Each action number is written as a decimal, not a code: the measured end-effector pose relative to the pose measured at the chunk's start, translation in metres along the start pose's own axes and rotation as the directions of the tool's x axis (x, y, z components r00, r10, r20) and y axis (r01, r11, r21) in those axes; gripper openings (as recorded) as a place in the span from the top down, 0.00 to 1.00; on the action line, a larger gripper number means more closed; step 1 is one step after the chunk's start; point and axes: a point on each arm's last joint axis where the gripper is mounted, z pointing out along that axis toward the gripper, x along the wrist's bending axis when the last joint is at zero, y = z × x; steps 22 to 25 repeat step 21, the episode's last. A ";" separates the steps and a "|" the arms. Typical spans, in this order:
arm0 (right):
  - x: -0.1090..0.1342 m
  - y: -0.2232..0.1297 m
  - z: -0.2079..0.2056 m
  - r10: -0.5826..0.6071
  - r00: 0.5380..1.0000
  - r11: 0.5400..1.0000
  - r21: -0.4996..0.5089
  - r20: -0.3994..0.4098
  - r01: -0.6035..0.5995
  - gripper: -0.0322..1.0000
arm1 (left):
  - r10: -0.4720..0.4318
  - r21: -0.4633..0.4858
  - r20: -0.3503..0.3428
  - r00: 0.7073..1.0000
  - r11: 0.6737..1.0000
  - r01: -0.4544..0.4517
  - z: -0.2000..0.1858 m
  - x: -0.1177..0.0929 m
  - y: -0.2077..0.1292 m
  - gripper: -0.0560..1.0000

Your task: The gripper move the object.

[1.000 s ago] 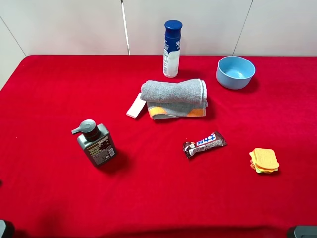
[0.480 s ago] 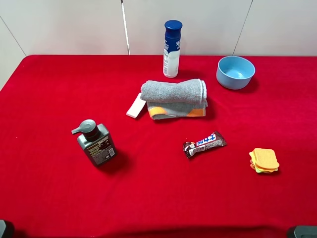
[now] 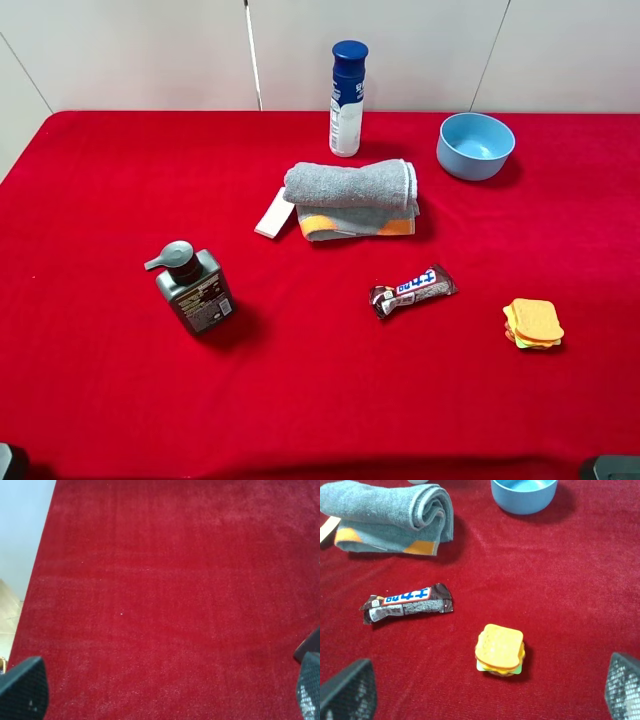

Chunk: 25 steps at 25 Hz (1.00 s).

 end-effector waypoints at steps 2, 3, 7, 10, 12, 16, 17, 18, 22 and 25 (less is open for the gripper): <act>0.000 0.000 0.000 0.000 1.000 1.000 0.000 0.000 0.000 0.30 | 0.000 0.000 0.000 1.000 1.000 0.000 0.000 0.000 0.000 0.01; 0.000 0.000 0.000 0.001 1.000 1.000 0.000 -0.002 -0.001 0.30 | 0.000 0.000 0.000 1.000 1.000 0.000 0.000 0.000 0.000 0.01; 0.000 0.000 0.000 0.001 1.000 1.000 0.000 -0.002 -0.001 0.30 | 0.000 0.000 0.000 1.000 1.000 0.000 0.000 0.000 0.000 0.01; 0.000 0.000 0.000 0.001 1.000 1.000 0.000 -0.002 -0.001 0.30 | 0.000 0.000 0.000 1.000 1.000 0.000 0.000 0.000 0.000 0.01; 0.000 0.000 0.000 0.001 1.000 1.000 0.000 -0.002 -0.001 0.30 | 0.000 0.000 0.000 1.000 1.000 0.000 0.000 0.000 0.000 0.01; 0.000 0.000 0.000 0.001 1.000 1.000 0.000 -0.002 -0.001 0.30 | 0.000 0.000 0.000 1.000 1.000 0.000 0.000 0.000 0.000 0.01; 0.000 0.000 0.000 0.001 1.000 1.000 0.000 -0.002 -0.001 0.30 | 0.000 0.000 0.000 1.000 1.000 0.000 0.000 0.000 0.000 0.01; 0.000 0.000 0.000 0.001 1.000 1.000 0.000 -0.002 -0.001 0.30 | 0.000 0.000 0.000 1.000 1.000 0.000 0.000 0.000 0.000 0.01; 0.000 0.000 0.000 0.001 1.000 1.000 0.000 -0.002 -0.001 0.30 | 0.000 0.000 0.000 1.000 1.000 0.000 0.000 0.000 0.000 0.01; 0.000 0.000 0.000 0.001 1.000 1.000 0.000 -0.002 -0.001 0.30 | 0.000 0.000 0.000 1.000 1.000 0.000 0.000 0.000 0.000 0.01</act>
